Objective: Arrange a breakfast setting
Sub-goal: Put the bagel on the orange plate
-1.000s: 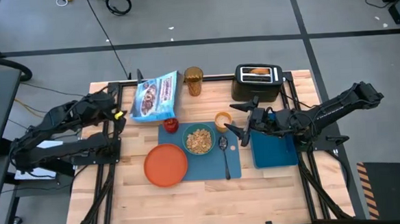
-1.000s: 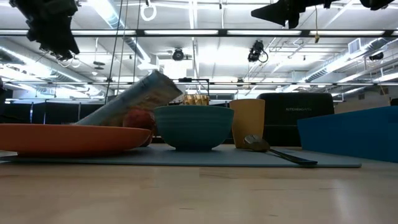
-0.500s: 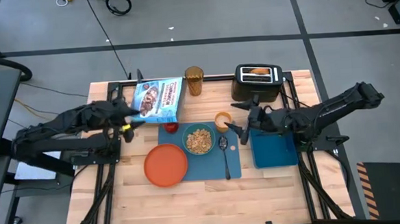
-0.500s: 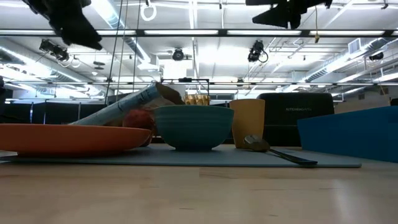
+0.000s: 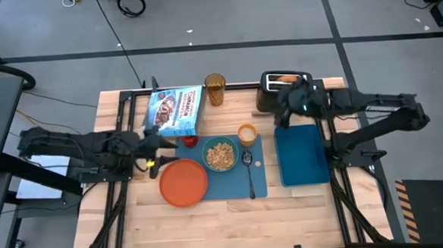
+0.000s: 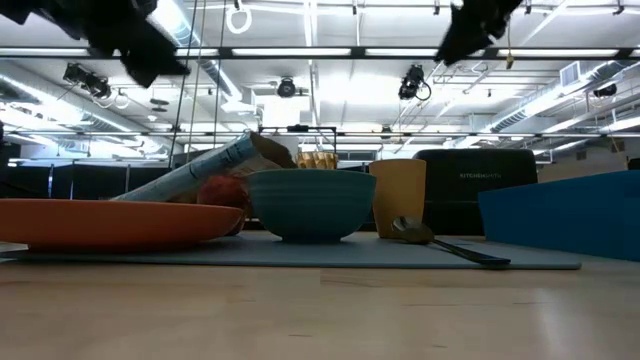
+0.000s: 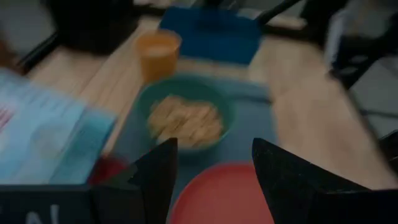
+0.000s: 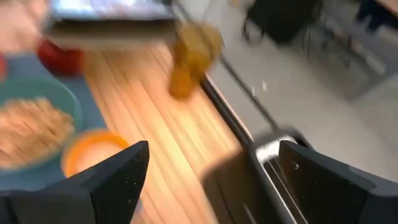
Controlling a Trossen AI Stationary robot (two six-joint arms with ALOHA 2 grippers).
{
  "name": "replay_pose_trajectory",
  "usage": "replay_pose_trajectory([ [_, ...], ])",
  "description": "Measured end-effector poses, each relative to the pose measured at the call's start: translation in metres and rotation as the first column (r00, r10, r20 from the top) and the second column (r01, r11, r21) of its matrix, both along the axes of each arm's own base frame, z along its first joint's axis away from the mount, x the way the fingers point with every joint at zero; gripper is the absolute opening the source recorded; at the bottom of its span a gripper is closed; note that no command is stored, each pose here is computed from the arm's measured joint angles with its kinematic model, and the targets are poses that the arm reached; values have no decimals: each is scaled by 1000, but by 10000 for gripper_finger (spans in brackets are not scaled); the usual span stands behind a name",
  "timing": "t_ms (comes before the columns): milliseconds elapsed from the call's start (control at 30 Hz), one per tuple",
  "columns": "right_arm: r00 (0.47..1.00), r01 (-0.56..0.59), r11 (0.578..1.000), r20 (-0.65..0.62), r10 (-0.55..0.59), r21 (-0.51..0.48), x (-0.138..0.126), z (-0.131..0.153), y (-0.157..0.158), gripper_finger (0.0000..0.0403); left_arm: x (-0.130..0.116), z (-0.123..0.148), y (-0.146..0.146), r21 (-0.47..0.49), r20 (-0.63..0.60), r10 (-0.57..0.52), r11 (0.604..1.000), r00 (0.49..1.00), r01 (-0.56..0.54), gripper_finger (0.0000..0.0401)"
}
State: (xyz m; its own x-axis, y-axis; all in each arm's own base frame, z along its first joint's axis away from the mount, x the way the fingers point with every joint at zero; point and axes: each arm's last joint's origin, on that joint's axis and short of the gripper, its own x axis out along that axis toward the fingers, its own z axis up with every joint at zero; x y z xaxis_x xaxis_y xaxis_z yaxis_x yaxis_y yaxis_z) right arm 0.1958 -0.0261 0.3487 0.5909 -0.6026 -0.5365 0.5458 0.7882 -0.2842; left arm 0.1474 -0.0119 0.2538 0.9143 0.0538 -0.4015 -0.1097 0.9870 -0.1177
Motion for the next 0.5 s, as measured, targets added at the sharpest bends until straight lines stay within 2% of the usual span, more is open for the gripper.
replay_pose_trajectory([
  [167,988,57,995,-147,-44,85,-20,4,-43,334,10,9,-18,14,112,-115,993,987,115,215],
  [300,975,96,992,-209,-78,78,-31,5,-75,292,14,11,-31,19,150,-186,982,971,186,215],
  [500,923,82,989,-384,-29,122,-20,-5,-123,221,22,5,-42,22,128,-234,972,964,233,215],
])
